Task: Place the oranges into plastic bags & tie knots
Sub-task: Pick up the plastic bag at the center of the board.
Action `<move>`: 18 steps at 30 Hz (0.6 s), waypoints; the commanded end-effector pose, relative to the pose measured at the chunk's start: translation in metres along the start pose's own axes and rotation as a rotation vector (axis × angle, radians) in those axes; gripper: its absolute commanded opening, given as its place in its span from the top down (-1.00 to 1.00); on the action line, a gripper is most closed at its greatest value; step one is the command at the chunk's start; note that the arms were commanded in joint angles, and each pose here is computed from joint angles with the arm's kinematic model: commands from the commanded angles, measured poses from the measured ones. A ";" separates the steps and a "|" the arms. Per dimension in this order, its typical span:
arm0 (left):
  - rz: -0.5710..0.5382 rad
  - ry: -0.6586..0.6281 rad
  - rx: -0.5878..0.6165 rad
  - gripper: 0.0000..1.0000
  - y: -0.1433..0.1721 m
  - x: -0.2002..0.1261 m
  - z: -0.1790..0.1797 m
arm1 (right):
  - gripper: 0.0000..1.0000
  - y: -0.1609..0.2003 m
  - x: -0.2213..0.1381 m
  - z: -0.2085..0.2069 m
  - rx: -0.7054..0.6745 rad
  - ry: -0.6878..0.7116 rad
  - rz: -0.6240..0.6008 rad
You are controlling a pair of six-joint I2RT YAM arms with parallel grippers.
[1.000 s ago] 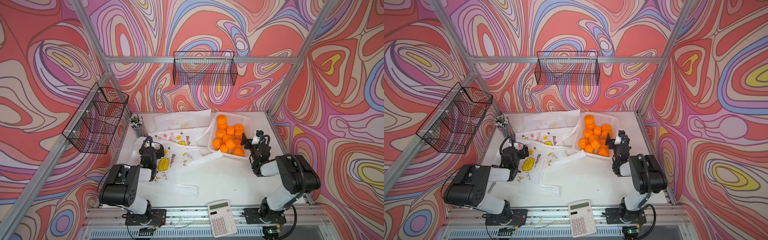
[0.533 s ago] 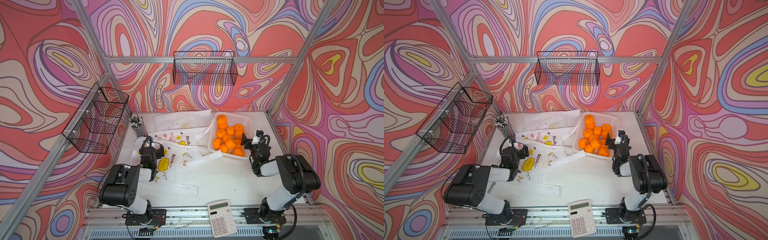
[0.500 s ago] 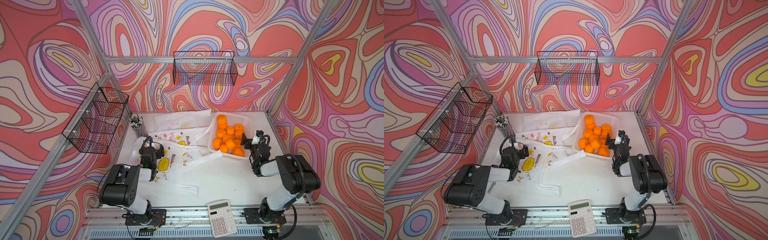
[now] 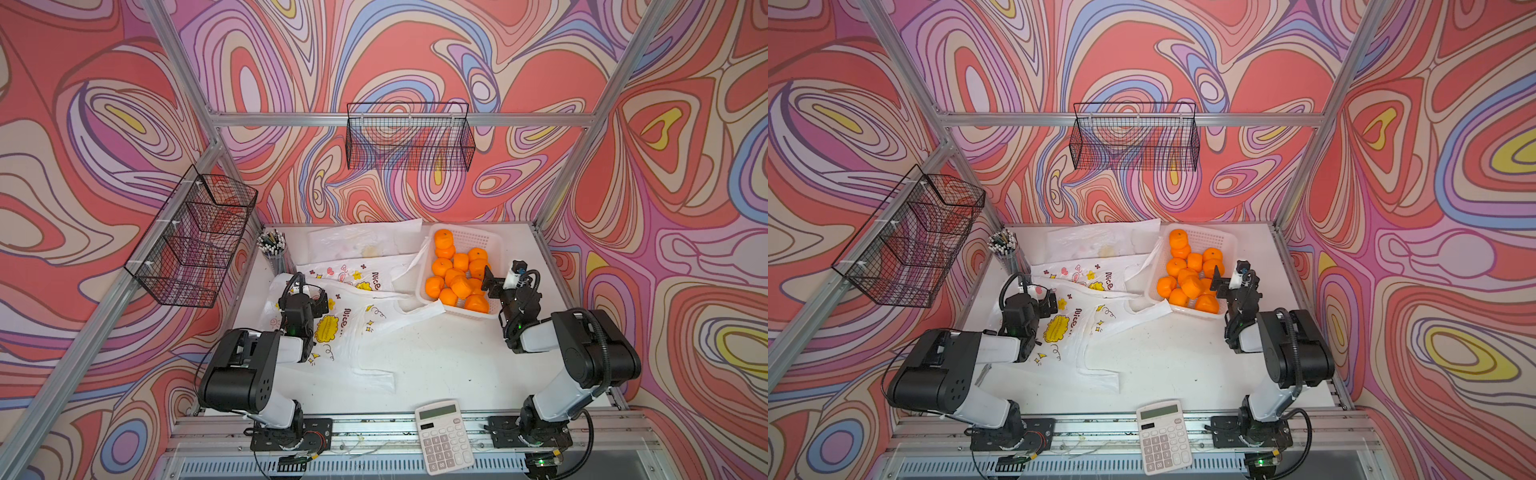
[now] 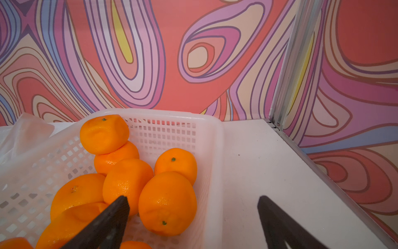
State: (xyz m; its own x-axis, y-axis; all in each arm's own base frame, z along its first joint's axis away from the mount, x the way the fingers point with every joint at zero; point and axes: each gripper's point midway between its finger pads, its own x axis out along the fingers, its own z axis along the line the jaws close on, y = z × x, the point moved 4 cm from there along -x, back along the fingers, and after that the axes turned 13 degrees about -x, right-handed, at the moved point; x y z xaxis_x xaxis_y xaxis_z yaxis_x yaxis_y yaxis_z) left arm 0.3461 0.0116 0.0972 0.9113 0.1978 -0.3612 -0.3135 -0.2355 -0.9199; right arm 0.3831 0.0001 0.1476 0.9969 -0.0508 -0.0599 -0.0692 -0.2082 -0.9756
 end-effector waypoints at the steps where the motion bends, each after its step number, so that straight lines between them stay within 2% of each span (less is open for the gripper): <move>1: -0.073 0.014 0.001 -0.99 -0.015 -0.004 -0.001 | -0.96 0.033 -0.005 0.005 -0.002 -0.017 0.123; 5: -0.138 0.014 -0.027 -0.99 -0.037 -0.031 0.003 | -0.96 0.014 -0.013 -0.001 0.009 0.003 0.113; 9: -0.114 0.045 -0.082 -0.99 -0.057 -0.050 -0.002 | -0.97 -0.007 -0.015 -0.004 0.068 -0.019 0.175; 13: 0.024 0.098 -0.191 -1.00 -0.064 -0.067 -0.020 | -0.96 -0.027 -0.017 0.001 0.169 -0.097 0.320; 15: 0.115 0.107 -0.195 -0.98 -0.058 -0.078 -0.033 | -0.97 -0.034 -0.020 0.005 0.221 -0.137 0.392; 16: 0.135 0.122 -0.195 -0.95 -0.065 -0.085 -0.044 | -0.97 -0.037 -0.022 0.008 0.241 -0.165 0.426; 18: 0.252 0.121 -0.157 -0.87 -0.054 -0.100 -0.055 | -0.96 -0.039 -0.027 0.015 0.278 -0.218 0.486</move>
State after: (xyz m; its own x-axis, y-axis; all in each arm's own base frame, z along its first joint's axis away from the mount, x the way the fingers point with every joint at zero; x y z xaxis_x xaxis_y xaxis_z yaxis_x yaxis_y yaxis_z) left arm 0.3142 -0.0337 0.2230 0.9539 0.0349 -0.2981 -0.2603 -0.3983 -0.8796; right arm 0.3818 0.0121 0.2237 0.9597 0.0394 -0.2783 -0.2776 -0.0232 -0.9604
